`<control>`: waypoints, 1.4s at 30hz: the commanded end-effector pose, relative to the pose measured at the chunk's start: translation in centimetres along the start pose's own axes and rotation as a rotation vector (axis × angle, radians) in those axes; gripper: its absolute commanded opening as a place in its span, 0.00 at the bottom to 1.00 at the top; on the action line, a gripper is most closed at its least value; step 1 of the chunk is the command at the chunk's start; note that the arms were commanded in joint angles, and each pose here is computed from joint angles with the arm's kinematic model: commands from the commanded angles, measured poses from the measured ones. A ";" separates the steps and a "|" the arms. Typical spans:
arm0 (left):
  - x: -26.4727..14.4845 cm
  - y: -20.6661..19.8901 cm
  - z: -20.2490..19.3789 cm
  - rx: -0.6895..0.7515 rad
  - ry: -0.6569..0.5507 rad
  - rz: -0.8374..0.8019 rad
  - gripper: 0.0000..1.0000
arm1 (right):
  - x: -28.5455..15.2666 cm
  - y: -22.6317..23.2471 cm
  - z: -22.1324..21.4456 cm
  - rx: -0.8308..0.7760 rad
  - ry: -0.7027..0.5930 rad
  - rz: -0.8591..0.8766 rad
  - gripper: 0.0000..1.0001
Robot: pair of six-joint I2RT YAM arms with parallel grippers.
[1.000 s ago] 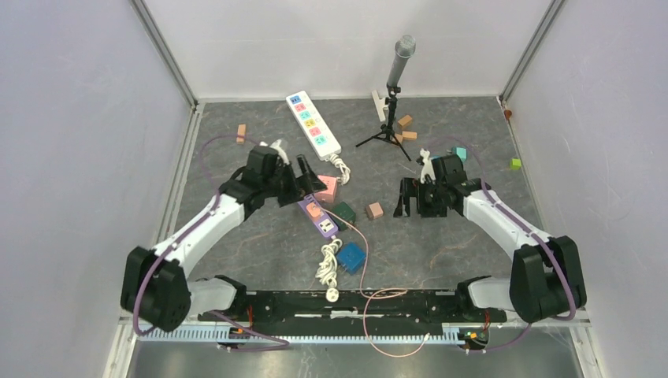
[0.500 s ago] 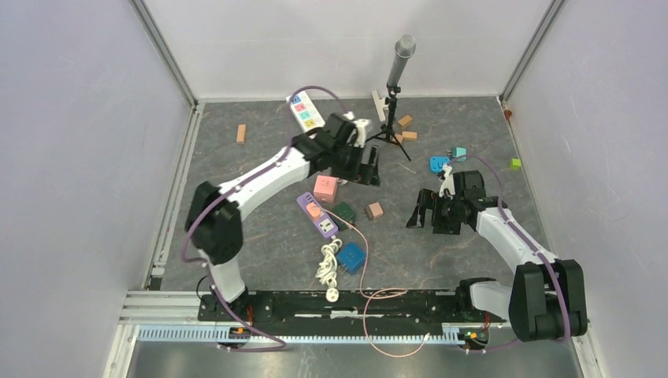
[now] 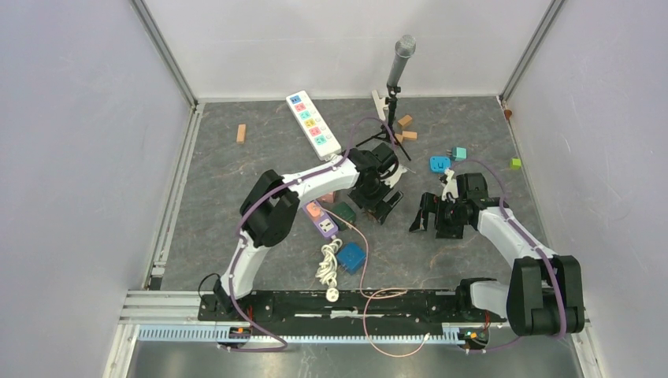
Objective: Insert the plug
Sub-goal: Pick up the plug from the center of the board.
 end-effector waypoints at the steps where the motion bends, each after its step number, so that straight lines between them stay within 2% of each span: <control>1: 0.5 0.8 0.2 0.069 0.023 0.022 0.90 | 0.1 0.0 -0.6 -0.005 0.014 0.025 0.98; 9: 2.6 1.8 0.6 0.170 0.043 0.059 0.82 | -0.2 0.3 0.0 -0.027 0.028 0.029 0.98; 13: 2.8 1.8 0.1 0.207 0.058 0.046 0.67 | -0.6 0.8 0.6 -0.032 0.019 0.040 0.98; 16: 2.6 1.5 -0.5 0.229 0.066 0.028 0.53 | -1.2 1.4 1.8 -0.056 -0.004 0.038 0.98; 20: 1.2 1.0 -0.4 0.235 0.041 0.016 0.41 | -2.3 2.2 3.5 -0.102 -0.030 0.027 0.98; 25: -2.7 0.2 0.7 0.214 -0.109 0.045 0.35 | -3.6 3.4 5.1 -0.137 -0.032 0.044 0.98; 30: -7.6 -0.1 1.1 0.185 -0.260 0.121 0.20 | -5.4 5.8 6.9 -0.173 -0.073 0.124 0.98; 35: -11.6 -0.5 0.4 0.139 -0.382 0.180 0.11 | -7.0 8.2 7.9 -0.246 -0.097 0.211 0.98; 38: -13.6 -0.7 -0.3 0.099 -0.459 0.201 0.02 | -8.1 10.4 8.4 -0.295 -0.115 0.282 0.98; 42: -16.0 -0.7 -1.2 0.060 -0.556 0.241 0.02 | -9.6 14.6 8.9 -0.372 -0.136 0.410 0.98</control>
Point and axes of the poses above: each gripper's point midway between its finger pads, its own x axis out along the fingers, its own y axis along the line the jaws close on, z = x × y, the point moved 6 cm from there along -x, back along the fingers, and after that the axes turned 7 degrees about x, right-handed, at the moved point
